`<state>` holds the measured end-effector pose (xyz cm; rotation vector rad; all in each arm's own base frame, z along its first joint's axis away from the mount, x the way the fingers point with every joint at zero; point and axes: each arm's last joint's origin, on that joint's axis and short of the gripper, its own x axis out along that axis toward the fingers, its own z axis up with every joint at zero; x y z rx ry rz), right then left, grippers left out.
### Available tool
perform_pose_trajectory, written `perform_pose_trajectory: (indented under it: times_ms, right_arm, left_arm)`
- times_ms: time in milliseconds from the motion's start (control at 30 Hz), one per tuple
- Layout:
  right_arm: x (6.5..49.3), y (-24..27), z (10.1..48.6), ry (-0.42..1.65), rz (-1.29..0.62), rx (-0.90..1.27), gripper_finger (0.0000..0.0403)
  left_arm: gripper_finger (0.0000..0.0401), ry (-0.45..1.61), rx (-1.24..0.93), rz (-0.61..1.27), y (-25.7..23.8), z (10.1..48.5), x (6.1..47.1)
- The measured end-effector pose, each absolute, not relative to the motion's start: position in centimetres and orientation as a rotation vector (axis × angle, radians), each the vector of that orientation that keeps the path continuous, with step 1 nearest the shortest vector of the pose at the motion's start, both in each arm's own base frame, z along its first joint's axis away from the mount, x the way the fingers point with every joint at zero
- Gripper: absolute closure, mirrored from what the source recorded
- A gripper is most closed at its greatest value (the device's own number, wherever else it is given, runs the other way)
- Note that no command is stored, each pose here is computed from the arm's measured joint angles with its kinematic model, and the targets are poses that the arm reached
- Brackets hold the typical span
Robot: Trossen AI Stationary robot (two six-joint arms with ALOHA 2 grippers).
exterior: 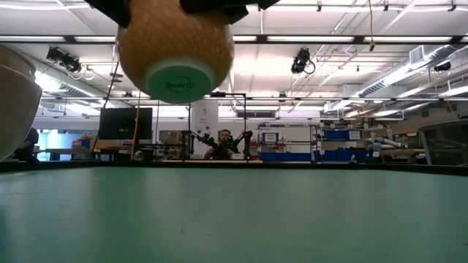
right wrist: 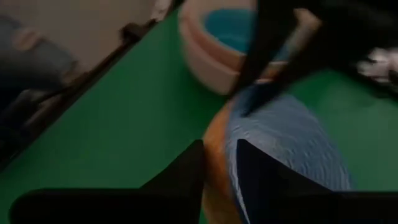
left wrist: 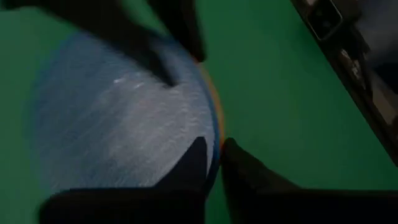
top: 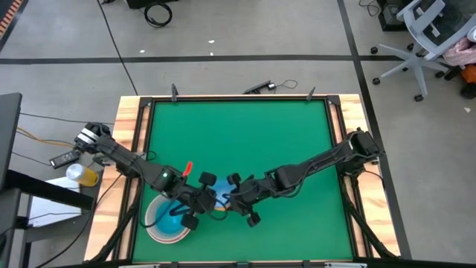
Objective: Nest bowls inside each other
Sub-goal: Stack the blue patterned bowl on top of the blue bowl
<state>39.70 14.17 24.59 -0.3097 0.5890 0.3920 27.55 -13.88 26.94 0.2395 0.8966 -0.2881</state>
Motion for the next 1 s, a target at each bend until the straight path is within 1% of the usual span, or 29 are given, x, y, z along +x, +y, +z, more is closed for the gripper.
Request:
perform_pose_trajectory:
  times_ms: [33,67,233,333,433,567,700,833,1000]
  right_arm:
    - [39.6,14.1,24.9,0.582,0.365,-0.303,0.0299]
    - [39.5,14.0,25.4,0.572,0.327,-0.291,0.0294]
    - [37.5,14.5,29.6,0.464,0.223,-0.212,0.0275]
    - [35.9,14.2,31.8,0.425,0.083,-0.211,0.0274]
    - [34.7,13.6,32.9,0.44,-0.019,-0.226,0.0274]
    - [33.8,13.1,32.0,0.471,-0.089,-0.207,0.0274]
    - [33.4,12.5,29.4,0.495,-0.12,-0.168,0.0274]
    - [33.3,12.0,27.2,0.488,-0.128,-0.107,0.0274]
    - [33.3,11.8,26.4,0.466,-0.117,-0.047,0.0274]
  left_arm:
    - [0.0382,0.904,0.247,-0.294,-13.9,27.1,27.5]
    - [0.0387,0.914,0.245,-0.287,-13.8,27.2,27.4]
    - [0.0392,1.11,0.261,-0.148,-13.7,27.6,25.5]
    - [0.0394,1.158,0.293,-0.043,-14.5,29.1,23.6]
    - [0.0395,1.188,0.282,-0.03,-16.0,30.1,22.0]
    - [0.0396,1.141,0.192,-0.064,-18.9,31.6,19.7]
    - [0.0397,1.177,0.104,-0.118,-21.8,31.3,16.8]
    - [0.0396,1.21,0.087,-0.089,-23.9,29.6,14.5]
    - [0.0395,1.232,0.115,-0.009,-25.5,26.1,14.4]
